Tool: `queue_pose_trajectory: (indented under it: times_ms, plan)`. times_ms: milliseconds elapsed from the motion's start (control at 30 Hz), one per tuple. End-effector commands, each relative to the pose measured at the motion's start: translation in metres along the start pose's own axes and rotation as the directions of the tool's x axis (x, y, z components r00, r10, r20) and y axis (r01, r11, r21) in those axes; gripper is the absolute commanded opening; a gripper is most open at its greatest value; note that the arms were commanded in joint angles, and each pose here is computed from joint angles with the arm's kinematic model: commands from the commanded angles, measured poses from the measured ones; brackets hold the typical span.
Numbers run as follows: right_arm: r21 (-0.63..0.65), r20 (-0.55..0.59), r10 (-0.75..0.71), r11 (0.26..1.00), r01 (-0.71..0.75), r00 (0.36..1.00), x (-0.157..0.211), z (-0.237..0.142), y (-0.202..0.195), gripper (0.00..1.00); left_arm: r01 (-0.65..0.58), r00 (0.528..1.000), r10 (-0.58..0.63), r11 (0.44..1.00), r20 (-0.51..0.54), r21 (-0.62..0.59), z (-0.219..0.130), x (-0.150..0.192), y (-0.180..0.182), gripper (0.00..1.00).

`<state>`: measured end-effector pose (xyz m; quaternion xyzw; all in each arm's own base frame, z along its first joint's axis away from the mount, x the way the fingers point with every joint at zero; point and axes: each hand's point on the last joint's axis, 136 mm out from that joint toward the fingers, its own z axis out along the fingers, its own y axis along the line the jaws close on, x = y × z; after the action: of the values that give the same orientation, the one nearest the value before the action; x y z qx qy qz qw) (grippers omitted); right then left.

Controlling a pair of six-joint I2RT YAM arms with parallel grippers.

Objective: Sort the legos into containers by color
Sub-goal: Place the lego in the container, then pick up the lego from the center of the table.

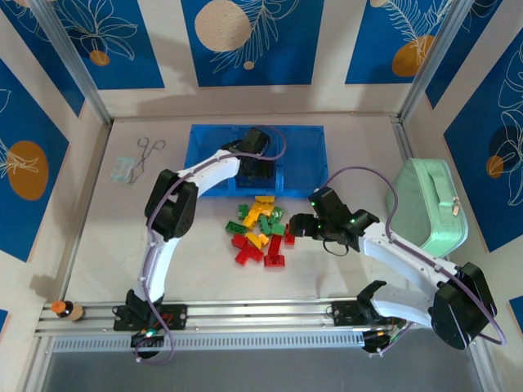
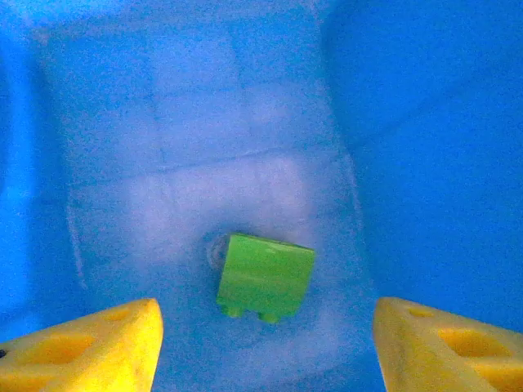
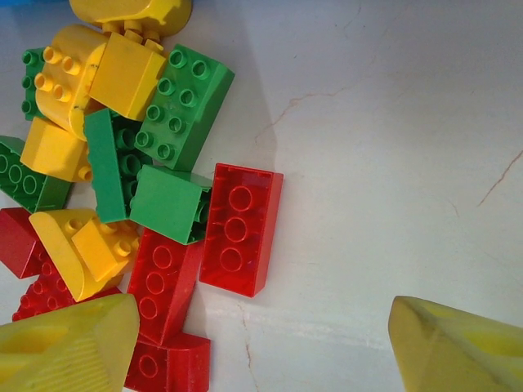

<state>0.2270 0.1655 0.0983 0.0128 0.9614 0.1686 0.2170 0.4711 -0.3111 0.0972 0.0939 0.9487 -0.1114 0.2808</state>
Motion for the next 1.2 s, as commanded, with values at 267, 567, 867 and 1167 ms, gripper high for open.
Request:
queue_pose_trajectory:
  times_ms: [267,567,867,1167]
  plan:
    - [0.010,-0.028,-0.019,1.000,0.019,0.999,-0.002,-0.003,0.009,0.79,-0.058,0.959,0.018,0.990,0.284,0.131,-0.164,-0.027,-0.022,0.63]
    - [0.030,-0.106,-0.103,0.994,0.106,0.989,-0.007,0.011,0.031,0.75,0.031,0.966,-0.057,0.994,0.252,0.107,-0.180,0.077,0.032,0.59]
    - [0.146,-0.246,-0.130,0.975,0.169,0.960,0.007,0.053,0.045,0.64,0.134,0.979,-0.137,0.991,0.149,0.031,-0.175,0.183,0.086,0.57]
    - [0.298,-0.237,-0.063,0.945,0.135,0.969,0.003,0.051,0.023,0.60,0.198,0.971,-0.200,0.980,0.129,0.026,-0.173,0.220,0.103,0.56]
